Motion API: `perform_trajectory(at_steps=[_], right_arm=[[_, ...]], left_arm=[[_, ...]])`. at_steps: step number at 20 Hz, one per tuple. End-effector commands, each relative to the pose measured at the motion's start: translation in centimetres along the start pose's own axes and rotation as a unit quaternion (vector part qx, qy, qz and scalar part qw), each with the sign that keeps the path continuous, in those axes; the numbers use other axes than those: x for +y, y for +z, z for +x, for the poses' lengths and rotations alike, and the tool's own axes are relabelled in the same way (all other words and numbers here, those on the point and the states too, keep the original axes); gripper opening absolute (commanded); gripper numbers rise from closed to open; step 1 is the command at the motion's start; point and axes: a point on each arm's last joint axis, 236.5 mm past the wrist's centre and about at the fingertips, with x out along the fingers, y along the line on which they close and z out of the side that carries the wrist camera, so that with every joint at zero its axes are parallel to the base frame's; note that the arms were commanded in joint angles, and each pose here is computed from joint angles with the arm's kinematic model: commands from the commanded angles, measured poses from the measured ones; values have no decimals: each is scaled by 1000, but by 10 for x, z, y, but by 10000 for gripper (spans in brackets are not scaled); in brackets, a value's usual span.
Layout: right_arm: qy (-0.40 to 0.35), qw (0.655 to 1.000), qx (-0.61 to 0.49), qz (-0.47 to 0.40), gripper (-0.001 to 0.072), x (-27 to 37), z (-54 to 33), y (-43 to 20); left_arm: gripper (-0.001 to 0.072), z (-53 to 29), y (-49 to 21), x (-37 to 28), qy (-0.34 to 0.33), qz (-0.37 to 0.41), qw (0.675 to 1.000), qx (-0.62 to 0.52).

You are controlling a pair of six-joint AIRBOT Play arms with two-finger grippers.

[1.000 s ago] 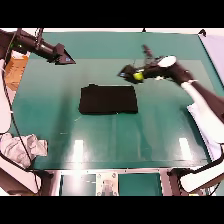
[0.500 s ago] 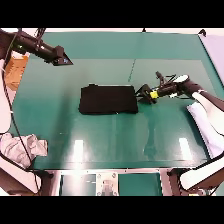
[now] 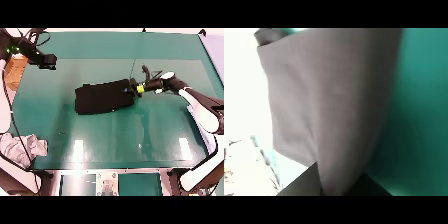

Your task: Fold the shirts.

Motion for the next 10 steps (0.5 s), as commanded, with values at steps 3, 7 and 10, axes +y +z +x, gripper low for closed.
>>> perform_trajectory(at_steps=[3, 7, 10], right_arm=[[56, 987, -123, -93, 19, 115, -131, 60], [36, 959, -268, -81, 18, 127, -279, 82], [-6, 933, -359, -38, 18, 91, -385, 77]], left_arm=[[33, -1, -14, 14, 29, -4, 999, 28], [34, -1, -18, 13, 27, -5, 999, 37], [33, -1, -21, 12, 25, -5, 999, 44]])
